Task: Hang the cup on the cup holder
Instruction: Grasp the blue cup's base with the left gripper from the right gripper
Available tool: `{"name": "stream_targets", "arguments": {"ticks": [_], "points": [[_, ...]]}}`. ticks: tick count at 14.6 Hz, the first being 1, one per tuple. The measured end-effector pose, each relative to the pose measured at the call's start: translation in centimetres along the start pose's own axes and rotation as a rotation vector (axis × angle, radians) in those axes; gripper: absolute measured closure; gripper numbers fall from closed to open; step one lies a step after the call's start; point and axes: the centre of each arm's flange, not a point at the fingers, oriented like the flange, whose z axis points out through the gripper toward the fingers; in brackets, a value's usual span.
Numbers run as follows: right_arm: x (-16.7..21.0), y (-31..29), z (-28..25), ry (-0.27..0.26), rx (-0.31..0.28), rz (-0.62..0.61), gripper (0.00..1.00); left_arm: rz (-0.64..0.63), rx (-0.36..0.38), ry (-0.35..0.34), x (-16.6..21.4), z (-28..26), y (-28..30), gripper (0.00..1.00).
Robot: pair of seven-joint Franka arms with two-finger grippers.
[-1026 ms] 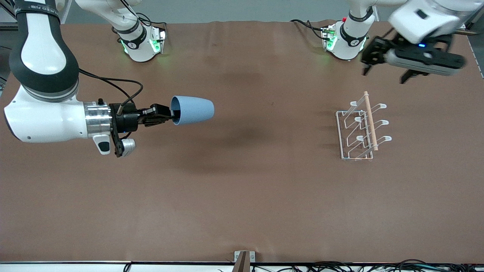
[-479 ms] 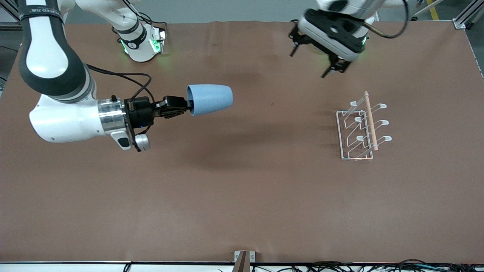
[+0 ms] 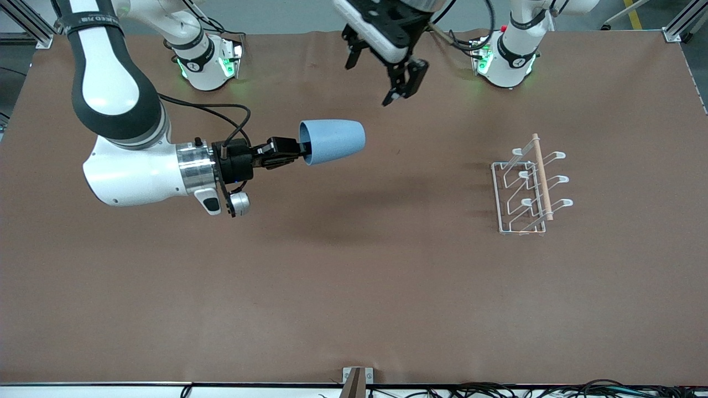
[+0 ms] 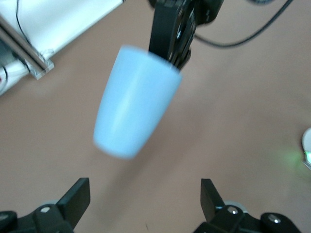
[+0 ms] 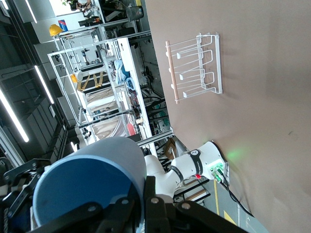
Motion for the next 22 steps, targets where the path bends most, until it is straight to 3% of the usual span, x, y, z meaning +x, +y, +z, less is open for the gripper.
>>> {"name": "stream_targets", "arguments": {"ticks": [3, 7, 12, 22], "points": [[0.0, 0.0, 0.2, 0.000, -0.001, 0.001, 0.95, 0.025, -0.002, 0.034, 1.2, 2.4, -0.5, 0.00], [0.0, 0.1, 0.3, -0.001, -0.002, 0.003, 0.95, 0.142, -0.009, 0.021, 1.5, 4.8, -1.1, 0.00], [-0.2, 0.0, 1.4, -0.022, -0.006, 0.004, 0.95, 0.260, 0.043, 0.064, 2.4, 6.6, -2.0, 0.00], [-0.3, 0.4, 2.3, -0.030, -0.013, 0.058, 0.95, 0.294, 0.024, 0.034, 2.5, 9.9, -2.2, 0.03]]}}
